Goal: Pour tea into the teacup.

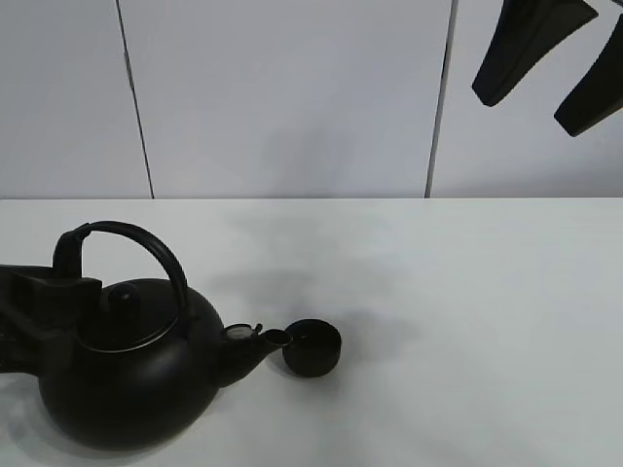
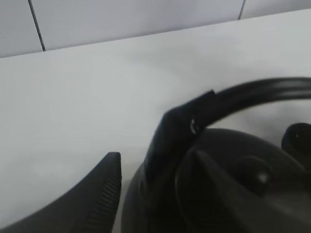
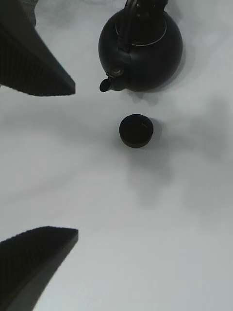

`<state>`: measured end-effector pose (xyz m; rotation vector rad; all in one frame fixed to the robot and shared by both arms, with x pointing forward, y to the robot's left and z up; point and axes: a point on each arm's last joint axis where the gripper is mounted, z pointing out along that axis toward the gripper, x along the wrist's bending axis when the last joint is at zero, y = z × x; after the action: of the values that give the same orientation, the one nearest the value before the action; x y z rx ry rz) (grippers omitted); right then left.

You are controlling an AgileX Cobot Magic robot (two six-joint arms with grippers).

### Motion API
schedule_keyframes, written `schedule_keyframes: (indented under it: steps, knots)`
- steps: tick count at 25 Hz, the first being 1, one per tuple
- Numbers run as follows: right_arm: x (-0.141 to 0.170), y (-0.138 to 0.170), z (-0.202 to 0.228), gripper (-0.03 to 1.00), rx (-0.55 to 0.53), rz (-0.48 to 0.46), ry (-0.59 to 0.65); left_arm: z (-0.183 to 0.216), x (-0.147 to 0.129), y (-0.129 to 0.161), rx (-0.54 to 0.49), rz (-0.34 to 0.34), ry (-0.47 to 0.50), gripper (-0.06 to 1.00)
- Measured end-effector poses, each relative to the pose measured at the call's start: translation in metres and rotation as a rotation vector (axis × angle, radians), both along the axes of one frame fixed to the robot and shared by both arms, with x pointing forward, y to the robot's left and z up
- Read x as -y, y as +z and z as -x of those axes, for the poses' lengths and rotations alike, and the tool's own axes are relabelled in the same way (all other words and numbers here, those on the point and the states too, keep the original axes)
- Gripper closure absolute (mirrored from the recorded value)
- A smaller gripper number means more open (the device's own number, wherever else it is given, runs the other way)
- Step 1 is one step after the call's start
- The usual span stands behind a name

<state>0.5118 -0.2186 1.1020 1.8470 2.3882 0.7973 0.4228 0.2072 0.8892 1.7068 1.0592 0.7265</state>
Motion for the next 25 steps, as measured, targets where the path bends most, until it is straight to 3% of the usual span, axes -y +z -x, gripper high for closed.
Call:
schedule_keyframes:
  steps: [7,15,25]
  knots:
    - [0.0,0.0,0.0,0.45,0.0,0.0,0.0,0.013,-0.004,0.004,-0.003,0.022,-0.02,0.61]
    - [0.0,0.0,0.0,0.45,0.0,-0.001,0.0,0.025,-0.01,0.043,0.172,0.124,-0.022,0.61]
    - [0.0,0.0,0.0,0.45,0.0,-0.001,0.0,0.007,0.0,0.093,0.314,0.353,-0.016,0.61]
